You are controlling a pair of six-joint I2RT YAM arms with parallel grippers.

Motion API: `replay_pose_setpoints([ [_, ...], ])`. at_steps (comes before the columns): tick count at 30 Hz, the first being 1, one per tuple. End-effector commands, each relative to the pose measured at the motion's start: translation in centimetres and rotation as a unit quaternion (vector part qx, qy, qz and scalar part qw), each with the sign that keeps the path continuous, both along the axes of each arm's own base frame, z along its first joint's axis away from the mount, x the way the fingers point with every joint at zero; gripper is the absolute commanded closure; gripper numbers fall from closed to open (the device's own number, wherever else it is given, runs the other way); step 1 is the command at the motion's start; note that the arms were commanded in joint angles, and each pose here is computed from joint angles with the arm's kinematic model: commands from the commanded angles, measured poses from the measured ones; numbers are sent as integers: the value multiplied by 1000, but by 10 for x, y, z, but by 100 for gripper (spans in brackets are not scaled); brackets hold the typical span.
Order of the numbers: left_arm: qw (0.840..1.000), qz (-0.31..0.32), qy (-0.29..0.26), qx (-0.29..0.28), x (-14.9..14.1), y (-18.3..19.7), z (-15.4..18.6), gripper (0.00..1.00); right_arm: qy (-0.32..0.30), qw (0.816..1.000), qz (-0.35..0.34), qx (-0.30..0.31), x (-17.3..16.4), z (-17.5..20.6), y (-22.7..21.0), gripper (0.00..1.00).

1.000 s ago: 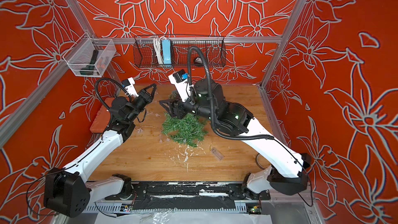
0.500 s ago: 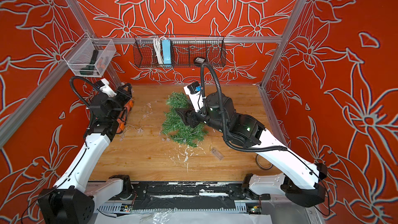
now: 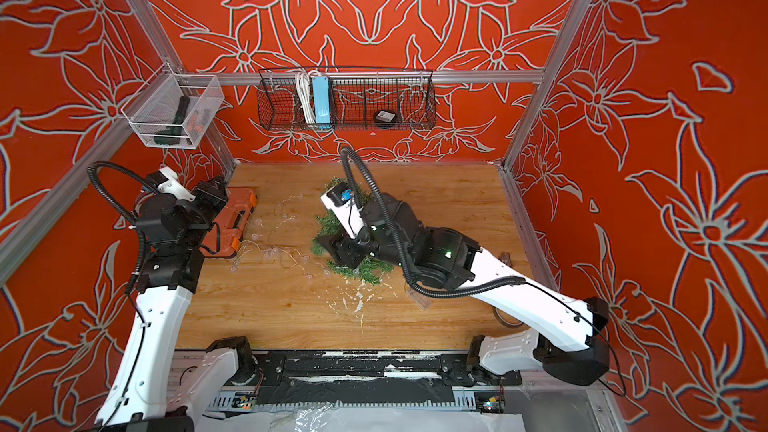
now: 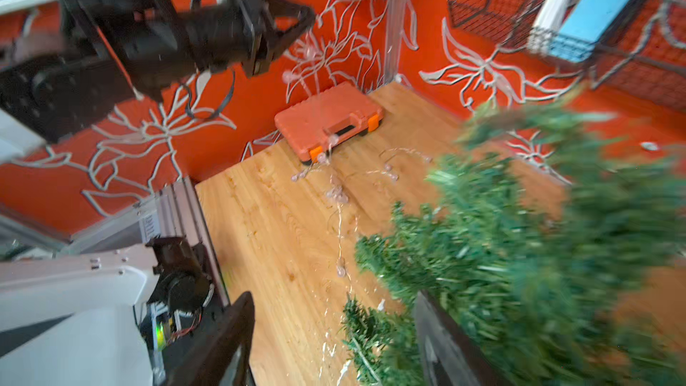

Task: Remove string lights from the small christmas tree
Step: Remove the light string from the Christmas tree.

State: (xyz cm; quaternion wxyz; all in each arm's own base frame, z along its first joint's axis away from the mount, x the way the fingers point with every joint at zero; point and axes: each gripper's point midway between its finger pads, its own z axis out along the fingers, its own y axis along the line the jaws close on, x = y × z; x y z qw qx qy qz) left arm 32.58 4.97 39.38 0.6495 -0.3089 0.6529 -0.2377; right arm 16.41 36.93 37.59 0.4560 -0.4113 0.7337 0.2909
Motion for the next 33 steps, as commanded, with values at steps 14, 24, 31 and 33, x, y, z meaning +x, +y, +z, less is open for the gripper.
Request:
replay_pose_setpoints([
  [14,998,-41,-34,45,-49,-24,70,100,-48,978,-11,-202,3,-112,24,36],
  [24,994,-49,-61,70,-68,-32,103,100,7,992,-109,-70,-6,-104,-9,38],
  [31,994,-65,-57,61,-62,-36,94,100,151,962,-199,110,-7,-116,-33,49],
  [33,994,-69,-55,59,-60,-37,90,100,171,951,-215,141,-5,-118,-38,51],
])
